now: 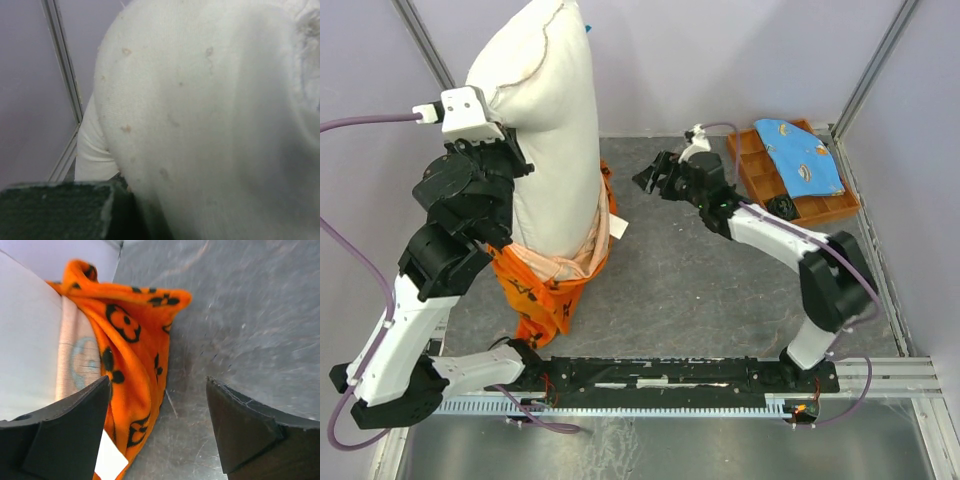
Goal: Remove the pillowcase from the pillow
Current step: Remove the pillow from the pillowcase.
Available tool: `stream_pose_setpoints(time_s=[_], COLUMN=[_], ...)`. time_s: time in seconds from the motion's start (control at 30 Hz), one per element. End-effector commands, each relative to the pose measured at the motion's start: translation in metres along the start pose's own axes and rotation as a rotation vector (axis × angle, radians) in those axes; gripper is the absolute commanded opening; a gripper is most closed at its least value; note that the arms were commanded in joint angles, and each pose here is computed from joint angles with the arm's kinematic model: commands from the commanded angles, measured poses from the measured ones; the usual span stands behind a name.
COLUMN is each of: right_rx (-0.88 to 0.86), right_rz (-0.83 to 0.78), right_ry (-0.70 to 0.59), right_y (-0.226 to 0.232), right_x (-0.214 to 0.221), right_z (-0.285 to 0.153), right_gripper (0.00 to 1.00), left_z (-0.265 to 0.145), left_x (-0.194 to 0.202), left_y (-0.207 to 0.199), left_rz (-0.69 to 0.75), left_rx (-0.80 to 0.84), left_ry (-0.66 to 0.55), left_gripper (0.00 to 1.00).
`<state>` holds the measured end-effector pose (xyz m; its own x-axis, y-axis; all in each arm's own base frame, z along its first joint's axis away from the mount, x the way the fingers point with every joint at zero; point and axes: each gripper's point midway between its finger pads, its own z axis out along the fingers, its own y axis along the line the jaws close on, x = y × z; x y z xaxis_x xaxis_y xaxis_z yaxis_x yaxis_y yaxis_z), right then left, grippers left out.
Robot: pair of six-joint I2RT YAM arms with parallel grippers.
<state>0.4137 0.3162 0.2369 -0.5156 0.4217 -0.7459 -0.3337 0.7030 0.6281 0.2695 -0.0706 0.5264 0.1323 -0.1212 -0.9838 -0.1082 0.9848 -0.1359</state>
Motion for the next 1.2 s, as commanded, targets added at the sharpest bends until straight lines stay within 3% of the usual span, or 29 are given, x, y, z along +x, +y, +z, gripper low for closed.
stream_pose_setpoints(time_s=[0.0, 0.3, 0.53, 0.67, 0.97, 1.07, 1.17], right_rx=[-0.274, -0.542, -0.437, -0.282, -0.081, -0.054, -0.041], right_rz=[0.08, 0.052, 0.053, 0.095, 0.126, 0.105, 0.053], right_ry=[0.044, 0.16, 0.237, 0.271, 0.433, 0.459, 0.457], right_y=[0.062, 0.133, 0.123, 0.079, 0.005, -0.004, -0.004], right_x=[-0.003, 0.027, 0.063, 0.096, 0.191, 0.199, 0.19], right_z=[0.019, 0.02, 0.042, 0.061, 0.082, 0.081, 0.075], right_gripper=[0.83, 0.84, 0.76, 0.62, 0.1, 0.04, 0.05], left_z=[-0.005, -0.009, -0.015, -0.022, -0.045, -0.052, -0.056], left_x=[-0.061, -0.056, -0.058, -0.064, -0.084, -0.089, -0.089], left_y=[-0.001, 0.005, 0.009, 0.017, 0.052, 0.06, 0.063], left_rz=[-0.271, -0.275, -0.285, -0.301, -0.376, -0.392, -0.396], left_rx=[0.035, 0.024, 0.035, 0.04, 0.01, 0.01, 0.019], left_ry=[-0.172, -0.16, -0.156, -0.166, -0.233, -0.249, -0.251], left_gripper=[0.03, 0.03, 0.03, 0.03, 0.03, 0.03, 0.03])
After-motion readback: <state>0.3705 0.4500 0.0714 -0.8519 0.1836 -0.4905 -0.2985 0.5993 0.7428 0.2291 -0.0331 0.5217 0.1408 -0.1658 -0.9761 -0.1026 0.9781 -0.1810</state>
